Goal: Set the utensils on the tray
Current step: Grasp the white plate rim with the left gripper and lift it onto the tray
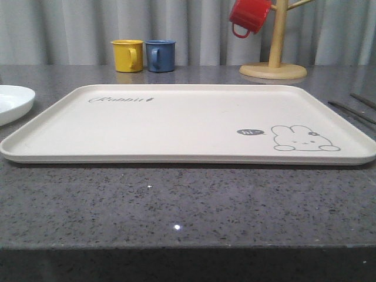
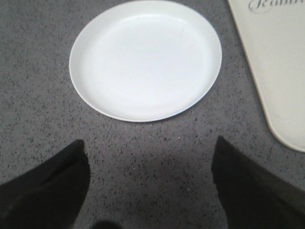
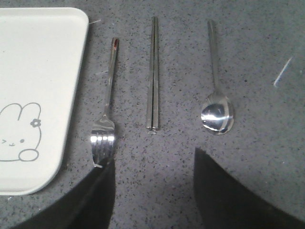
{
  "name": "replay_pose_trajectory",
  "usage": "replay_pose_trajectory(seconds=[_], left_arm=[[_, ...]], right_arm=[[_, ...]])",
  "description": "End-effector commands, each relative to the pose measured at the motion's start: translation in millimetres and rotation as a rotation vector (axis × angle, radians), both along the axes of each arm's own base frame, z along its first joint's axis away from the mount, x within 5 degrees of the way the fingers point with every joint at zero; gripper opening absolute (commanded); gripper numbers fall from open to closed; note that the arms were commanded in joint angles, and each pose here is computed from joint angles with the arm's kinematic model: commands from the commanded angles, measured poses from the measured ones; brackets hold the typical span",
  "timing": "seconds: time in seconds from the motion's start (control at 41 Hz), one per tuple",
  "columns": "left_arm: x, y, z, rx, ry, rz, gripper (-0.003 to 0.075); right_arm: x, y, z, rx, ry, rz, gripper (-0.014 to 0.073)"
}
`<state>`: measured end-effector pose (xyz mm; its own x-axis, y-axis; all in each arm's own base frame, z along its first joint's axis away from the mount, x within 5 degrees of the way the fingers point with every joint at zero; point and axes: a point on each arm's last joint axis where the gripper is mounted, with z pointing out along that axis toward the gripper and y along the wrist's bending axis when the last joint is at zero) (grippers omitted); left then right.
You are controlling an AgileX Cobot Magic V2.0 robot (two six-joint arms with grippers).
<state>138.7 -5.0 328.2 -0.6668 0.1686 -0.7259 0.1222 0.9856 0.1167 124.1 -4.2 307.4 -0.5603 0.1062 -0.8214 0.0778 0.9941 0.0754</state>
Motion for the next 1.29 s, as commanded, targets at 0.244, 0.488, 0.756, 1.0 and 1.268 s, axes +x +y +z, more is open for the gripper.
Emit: replay_pose_trajectory(seconds=[0.244, 0.488, 0.756, 1.0, 1.268], left_arm=[[75.2, 25.9, 15.3, 0.03, 0.156, 0.115, 0.0527], [117.0, 70.0, -6.1, -0.248, 0.178, 0.157, 0.0527], [149.8, 93.2, -43.1, -0.389, 0.193, 0.22, 0.0527], [166.4, 100.0, -67.0, -0.427, 0.213, 0.253, 0.0461], [167.4, 100.6, -68.6, -0.427, 0.215, 0.256, 0.0094]], right_arm=[[4.3, -1.4, 13.1, -0.015, -0.081, -0.006, 0.041], [4.3, -1.4, 13.1, -0.015, -0.081, -0.006, 0.041], [4.3, -1.4, 13.1, -0.015, -0.081, -0.006, 0.041], [4.3, -1.4, 13.1, -0.015, -0.081, -0.006, 0.041], [4.3, -1.4, 13.1, -0.015, -0.081, -0.006, 0.041]])
